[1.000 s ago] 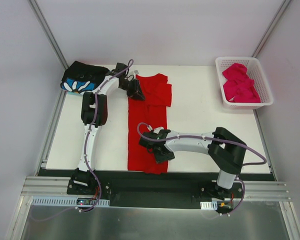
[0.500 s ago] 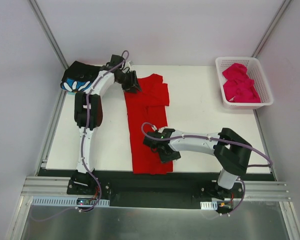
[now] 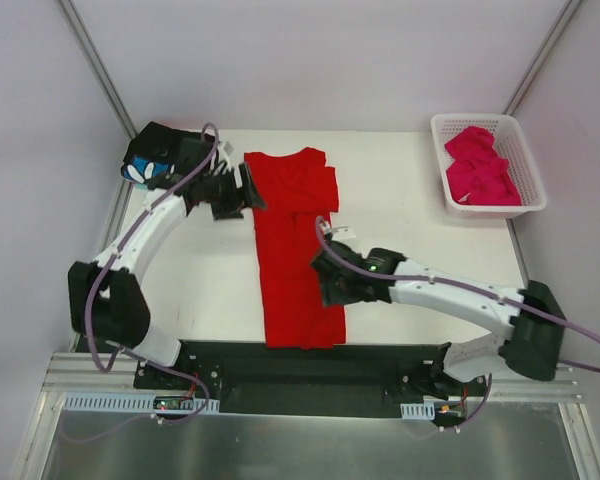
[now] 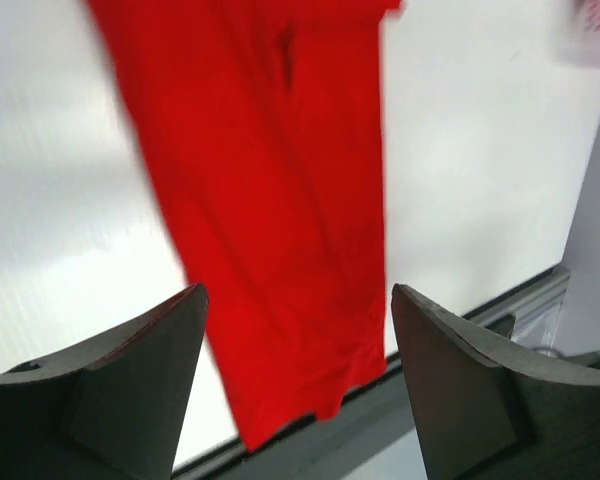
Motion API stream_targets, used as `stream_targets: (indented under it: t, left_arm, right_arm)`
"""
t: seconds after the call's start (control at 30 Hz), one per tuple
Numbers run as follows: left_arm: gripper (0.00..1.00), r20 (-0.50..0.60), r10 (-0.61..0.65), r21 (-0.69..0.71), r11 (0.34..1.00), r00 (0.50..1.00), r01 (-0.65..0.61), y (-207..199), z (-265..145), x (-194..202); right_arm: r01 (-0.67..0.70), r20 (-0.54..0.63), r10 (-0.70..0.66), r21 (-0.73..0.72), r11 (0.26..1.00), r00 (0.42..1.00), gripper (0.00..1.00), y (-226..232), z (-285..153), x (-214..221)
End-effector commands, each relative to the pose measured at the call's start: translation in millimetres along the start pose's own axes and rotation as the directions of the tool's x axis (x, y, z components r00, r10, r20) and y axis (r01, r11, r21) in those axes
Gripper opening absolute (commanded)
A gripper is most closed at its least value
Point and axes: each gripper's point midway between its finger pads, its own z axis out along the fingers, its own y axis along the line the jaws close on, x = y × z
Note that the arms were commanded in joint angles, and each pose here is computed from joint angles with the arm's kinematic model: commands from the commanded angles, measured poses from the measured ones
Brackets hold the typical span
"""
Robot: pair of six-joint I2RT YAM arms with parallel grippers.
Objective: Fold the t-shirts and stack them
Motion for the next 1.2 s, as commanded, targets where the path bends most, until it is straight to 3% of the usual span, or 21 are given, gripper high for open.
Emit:
stream_targets:
  t: [0.0, 0.13, 0.37, 0.6, 0.77, 0.9, 1.17]
  left_arm:
    - [0.74, -0.052, -0.168, -0.087, 0.983, 0.984, 0.163, 43, -5, 85]
    - [0.74, -0.037, -0.217, -0.009, 0.976, 0.975, 0.217, 34, -27, 118]
    - [0.74, -0.060, -0.294, -0.022, 0.956, 0.954, 0.293, 37, -31, 181]
    - [0.73, -0.072, -0.349, -0.057, 0.937, 0.935, 0.345, 48, -24, 221]
    - [0.72, -0.016, -0.301, -0.070, 0.952, 0.954, 0.299, 48, -26, 206]
    - [0.72, 0.051, -0.214, -0.063, 0.974, 0.976, 0.217, 24, -25, 157]
    - [0.72, 0.071, -0.154, -0.125, 0.979, 0.986, 0.162, 8, 15, 89]
  right_arm:
    - [-0.138, 0.195, 0.155, -0.102, 0.985, 0.968, 0.59, -26, -26, -34]
    - [-0.183, 0.218, 0.217, -0.167, 0.969, 0.952, 0.61, -36, -16, -36]
    - [-0.276, 0.127, 0.328, -0.312, 0.909, 0.936, 0.61, -15, 17, -14]
    - [-0.293, 0.105, 0.340, -0.313, 0.903, 0.935, 0.60, -12, 28, -8]
    - [-0.245, 0.162, 0.291, -0.253, 0.936, 0.943, 0.59, -20, 21, -25]
    - [-0.199, 0.208, 0.247, -0.230, 0.953, 0.946, 0.59, -22, 7, -64]
    - [-0.163, 0.169, 0.207, -0.240, 0.957, 0.964, 0.58, -20, 20, -107]
